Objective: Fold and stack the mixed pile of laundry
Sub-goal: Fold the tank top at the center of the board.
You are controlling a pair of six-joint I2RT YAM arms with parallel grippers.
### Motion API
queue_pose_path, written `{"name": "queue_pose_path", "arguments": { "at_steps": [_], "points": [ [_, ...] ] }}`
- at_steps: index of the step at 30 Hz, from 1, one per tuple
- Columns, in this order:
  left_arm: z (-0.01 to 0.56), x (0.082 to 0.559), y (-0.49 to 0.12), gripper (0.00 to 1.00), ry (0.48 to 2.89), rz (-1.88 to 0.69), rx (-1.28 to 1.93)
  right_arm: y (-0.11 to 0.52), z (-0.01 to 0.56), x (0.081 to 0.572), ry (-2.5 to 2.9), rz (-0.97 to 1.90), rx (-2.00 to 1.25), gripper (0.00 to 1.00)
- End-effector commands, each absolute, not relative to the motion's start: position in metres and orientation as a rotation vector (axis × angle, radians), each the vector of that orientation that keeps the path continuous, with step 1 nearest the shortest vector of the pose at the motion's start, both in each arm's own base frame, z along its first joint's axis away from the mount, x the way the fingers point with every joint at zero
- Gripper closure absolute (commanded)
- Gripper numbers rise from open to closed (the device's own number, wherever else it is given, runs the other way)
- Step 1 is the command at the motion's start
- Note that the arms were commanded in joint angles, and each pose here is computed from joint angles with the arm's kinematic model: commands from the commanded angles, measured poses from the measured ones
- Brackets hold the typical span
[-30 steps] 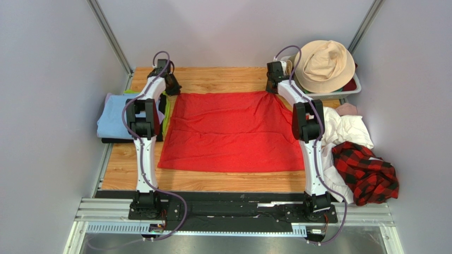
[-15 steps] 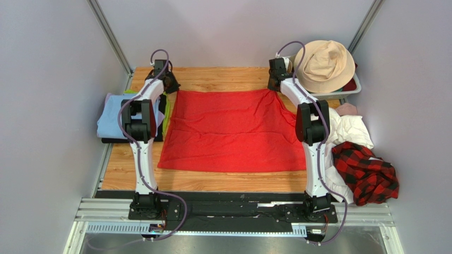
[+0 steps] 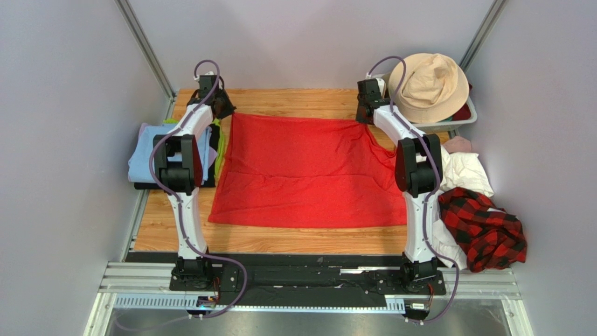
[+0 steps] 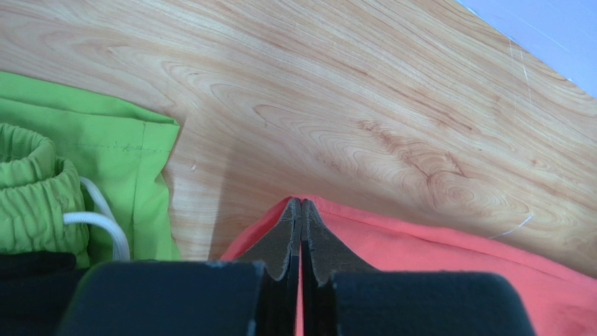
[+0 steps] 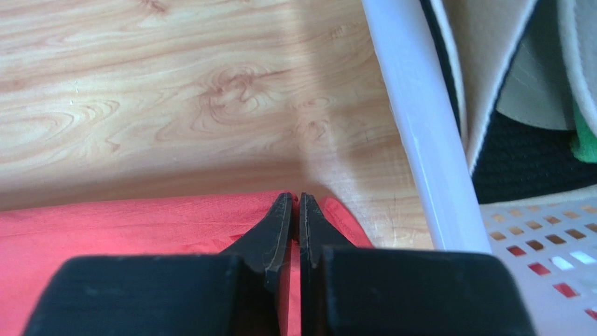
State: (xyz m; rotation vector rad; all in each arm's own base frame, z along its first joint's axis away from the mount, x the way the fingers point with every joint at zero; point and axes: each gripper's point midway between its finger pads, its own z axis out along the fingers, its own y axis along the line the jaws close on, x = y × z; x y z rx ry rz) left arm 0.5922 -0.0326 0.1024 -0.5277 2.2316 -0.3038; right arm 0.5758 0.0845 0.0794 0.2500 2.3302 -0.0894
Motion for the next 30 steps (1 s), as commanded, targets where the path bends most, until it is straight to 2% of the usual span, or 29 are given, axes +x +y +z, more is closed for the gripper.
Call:
{"name": "queue_pose_path", "arguments": {
  "at_steps": [1, 14, 30],
  "points": [
    [0.152, 0.593, -0.028, 1.00, 2.117, -0.310, -0.482, 0.088, 0.124, 0.565, 2.260, -0.052, 0.258, 1.00],
    [0.140, 0.543, -0.029, 1.00, 2.157, -0.314, -0.520, 0.086, 0.133, 0.514, 2.321, -0.056, 0.266, 1.00],
    [0.140, 0.483, -0.028, 1.00, 2.163, -0.309, -0.513, 0.083, 0.116, 0.454, 2.403, -0.018, 0.260, 1.00]
  ]
}}
